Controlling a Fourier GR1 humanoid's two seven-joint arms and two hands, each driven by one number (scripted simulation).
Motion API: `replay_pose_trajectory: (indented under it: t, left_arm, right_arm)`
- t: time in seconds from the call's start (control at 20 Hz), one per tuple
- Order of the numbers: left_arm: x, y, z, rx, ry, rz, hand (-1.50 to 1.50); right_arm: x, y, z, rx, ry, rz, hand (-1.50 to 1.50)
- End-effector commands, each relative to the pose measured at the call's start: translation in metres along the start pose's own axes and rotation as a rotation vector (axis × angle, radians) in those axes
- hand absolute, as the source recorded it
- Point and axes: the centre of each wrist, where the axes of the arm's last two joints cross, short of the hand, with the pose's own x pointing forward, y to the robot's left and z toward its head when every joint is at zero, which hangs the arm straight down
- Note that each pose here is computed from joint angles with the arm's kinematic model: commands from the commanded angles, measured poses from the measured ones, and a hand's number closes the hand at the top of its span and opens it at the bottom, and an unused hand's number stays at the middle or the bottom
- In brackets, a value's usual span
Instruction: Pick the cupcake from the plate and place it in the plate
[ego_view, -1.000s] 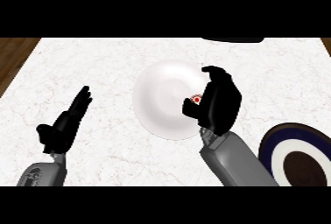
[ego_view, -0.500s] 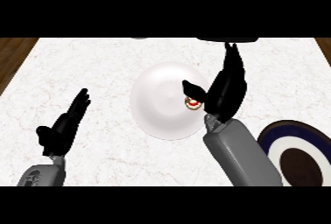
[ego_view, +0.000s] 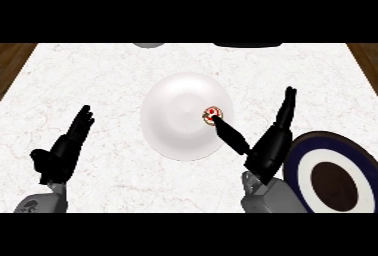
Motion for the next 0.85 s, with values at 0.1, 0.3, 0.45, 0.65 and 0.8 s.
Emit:
replay_pose_trajectory:
  t: [0.1,0.3,0.45,0.65,0.8]
  left_arm:
    - [0.011,0.001,0.0,0.015,0.005,0.002,0.0]
    - [0.0,0.018,0.011,0.0,-0.001,-0.003,0.0]
    - [0.01,0.0,0.017,-0.005,0.014,-0.012,0.0]
    - [0.007,0.026,0.01,-0.001,-0.002,-0.018,0.0]
    - [0.011,0.003,0.027,0.006,0.009,0.004,0.0]
  right_arm:
    - [-0.029,-0.059,0.045,0.005,0.019,-0.089,-1.5]
    - [-0.065,-0.072,0.048,0.025,0.007,-0.06,-1.5]
    - [-0.081,-0.093,0.046,0.032,0.001,-0.032,-1.5]
    - [-0.079,-0.085,0.052,0.081,-0.001,-0.042,-1.5]
    - [-0.094,-0.101,0.051,0.029,-0.025,-0.009,-1.5]
